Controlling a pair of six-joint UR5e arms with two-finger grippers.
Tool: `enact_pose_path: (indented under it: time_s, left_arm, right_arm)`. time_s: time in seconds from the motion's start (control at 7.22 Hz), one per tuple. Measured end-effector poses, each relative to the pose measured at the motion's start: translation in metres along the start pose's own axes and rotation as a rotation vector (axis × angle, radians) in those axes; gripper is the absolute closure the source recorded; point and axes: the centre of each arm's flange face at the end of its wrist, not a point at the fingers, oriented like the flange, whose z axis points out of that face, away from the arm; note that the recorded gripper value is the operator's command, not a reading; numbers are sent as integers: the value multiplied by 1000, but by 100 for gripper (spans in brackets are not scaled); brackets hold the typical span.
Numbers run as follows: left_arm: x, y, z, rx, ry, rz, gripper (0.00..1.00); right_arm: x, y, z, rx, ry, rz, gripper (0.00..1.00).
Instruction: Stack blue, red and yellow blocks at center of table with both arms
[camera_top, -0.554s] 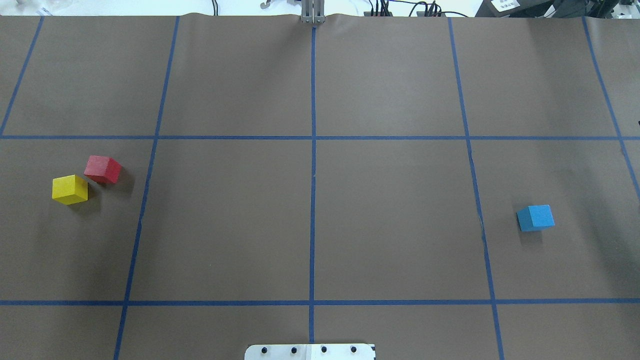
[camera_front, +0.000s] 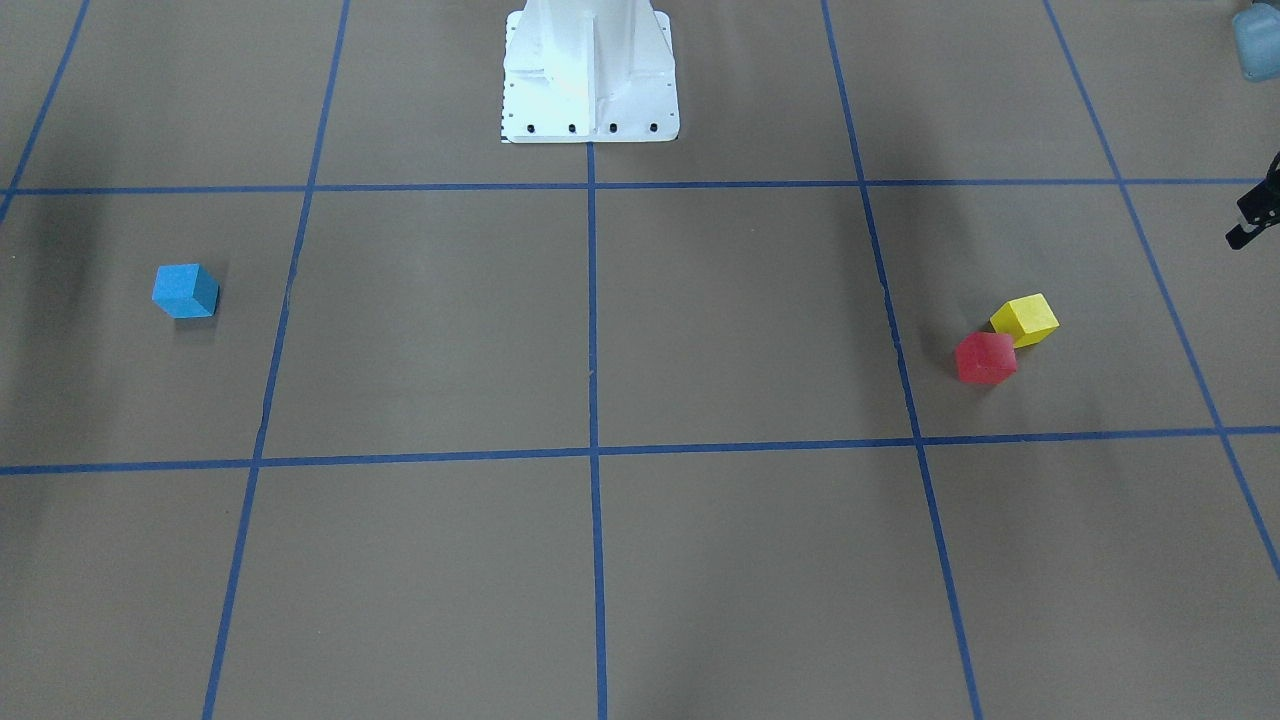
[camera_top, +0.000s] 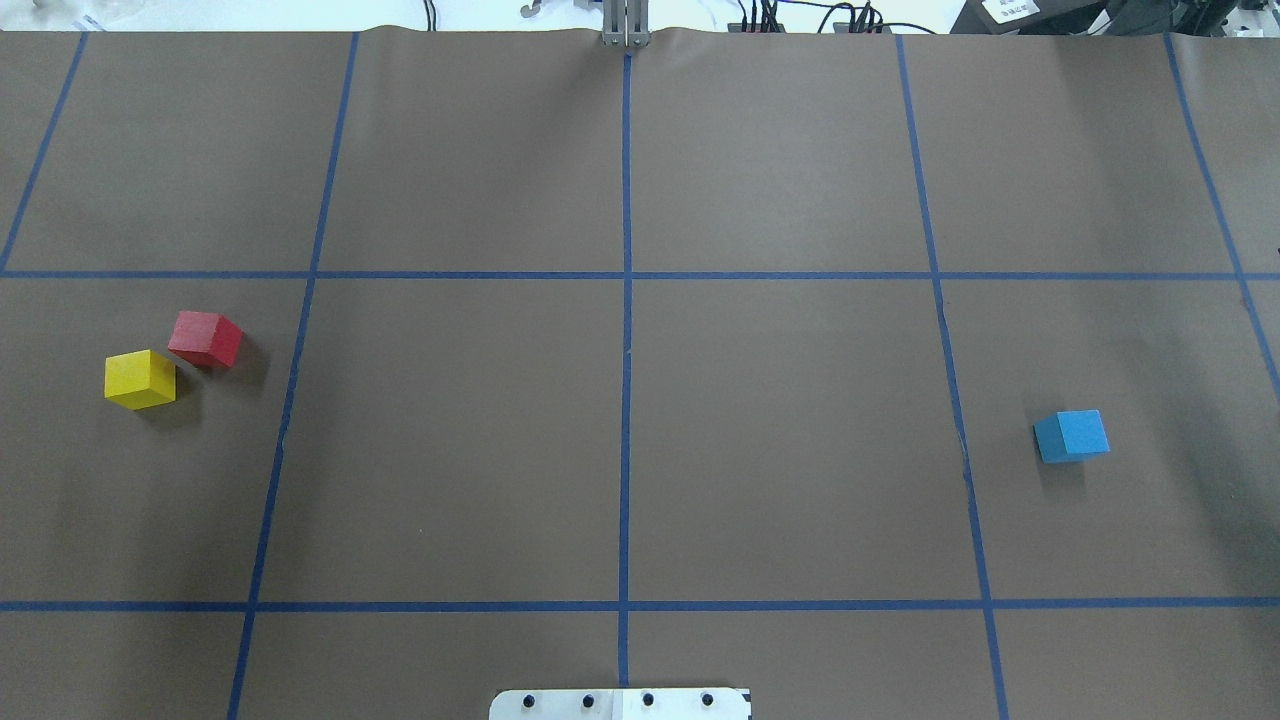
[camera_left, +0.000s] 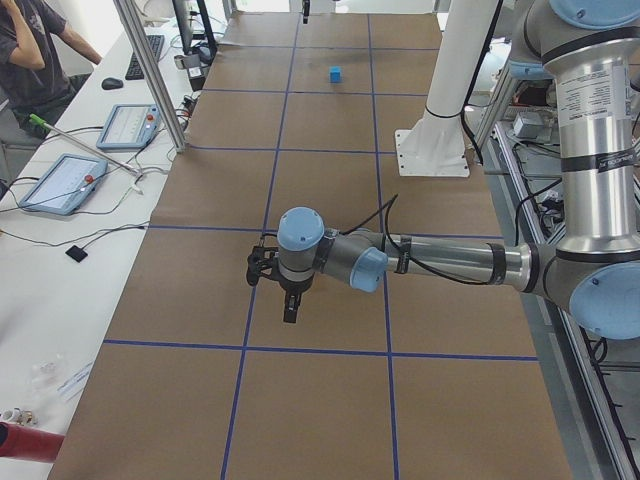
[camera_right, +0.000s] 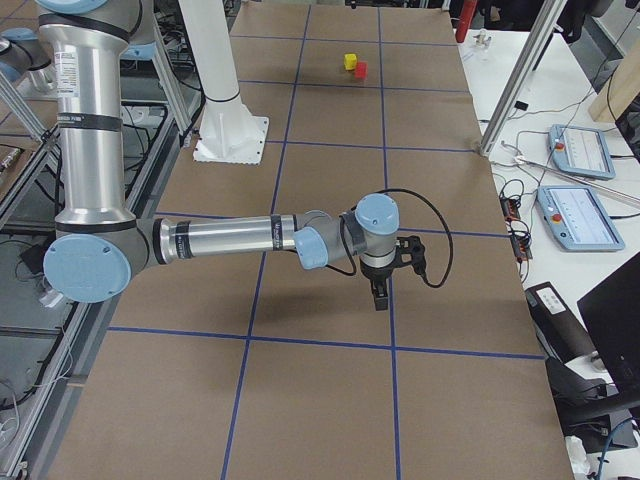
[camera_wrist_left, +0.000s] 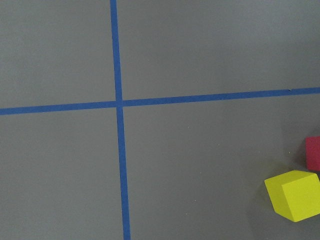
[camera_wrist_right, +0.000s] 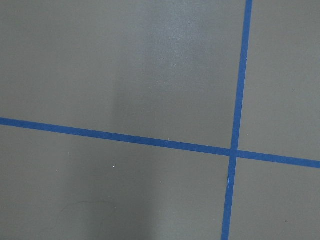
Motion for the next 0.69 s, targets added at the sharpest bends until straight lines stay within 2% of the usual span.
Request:
enact_pose_path:
  time_s: [0.14, 0.28, 0.55, 0.69]
  left_arm:
    - [1, 3, 1, -1, 5, 2, 0]
    - [4, 4, 3, -1, 10, 4, 0]
    - [10, 4, 7, 2, 18, 11, 0]
    - [13, 4, 6, 11, 23, 21, 0]
  right_arm:
    - [5, 2, 8, -17, -3, 8, 0]
    - [-4, 4, 17, -40, -32, -3, 0]
    - [-51, 7, 37, -96, -101, -42, 0]
    - [-91, 9, 37, -104, -122, -25, 0]
